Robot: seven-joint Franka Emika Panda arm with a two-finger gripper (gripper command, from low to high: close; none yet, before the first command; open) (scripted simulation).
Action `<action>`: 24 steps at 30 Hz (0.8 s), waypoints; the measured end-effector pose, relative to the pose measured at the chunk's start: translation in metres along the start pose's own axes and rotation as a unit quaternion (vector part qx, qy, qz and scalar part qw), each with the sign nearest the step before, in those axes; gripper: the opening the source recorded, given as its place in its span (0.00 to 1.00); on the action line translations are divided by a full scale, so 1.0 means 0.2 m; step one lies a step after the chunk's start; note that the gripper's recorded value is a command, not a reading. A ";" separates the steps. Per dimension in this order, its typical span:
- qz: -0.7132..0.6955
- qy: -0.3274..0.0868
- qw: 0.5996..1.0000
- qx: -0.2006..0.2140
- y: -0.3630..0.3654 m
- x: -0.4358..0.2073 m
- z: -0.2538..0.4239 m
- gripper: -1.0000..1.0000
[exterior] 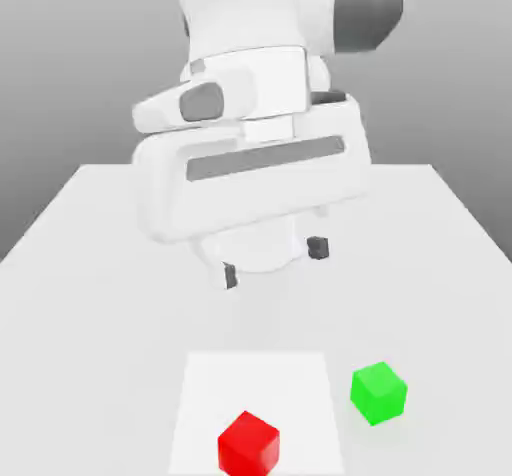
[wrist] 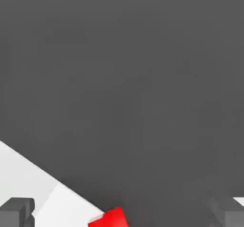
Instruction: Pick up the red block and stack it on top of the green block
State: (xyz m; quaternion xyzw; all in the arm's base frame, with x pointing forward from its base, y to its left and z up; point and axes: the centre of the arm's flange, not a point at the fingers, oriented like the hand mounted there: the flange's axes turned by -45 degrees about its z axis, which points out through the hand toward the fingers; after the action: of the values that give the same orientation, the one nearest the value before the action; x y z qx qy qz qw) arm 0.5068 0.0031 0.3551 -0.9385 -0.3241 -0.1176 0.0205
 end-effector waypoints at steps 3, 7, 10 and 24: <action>-0.046 -0.039 0.998 0.014 -0.01 -0.07 0.26 0.50; -0.107 -0.093 0.989 0.028 -0.03 -0.21 0.57 0.50; -0.130 -0.111 0.985 0.033 -0.04 -0.28 0.77 0.50; -0.132 -0.115 0.984 0.035 -0.04 -0.29 0.75 0.00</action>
State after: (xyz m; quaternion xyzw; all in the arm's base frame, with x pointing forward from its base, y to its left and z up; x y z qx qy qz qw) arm 0.4893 -0.0076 0.1948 -0.8933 -0.4496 0.0004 0.0001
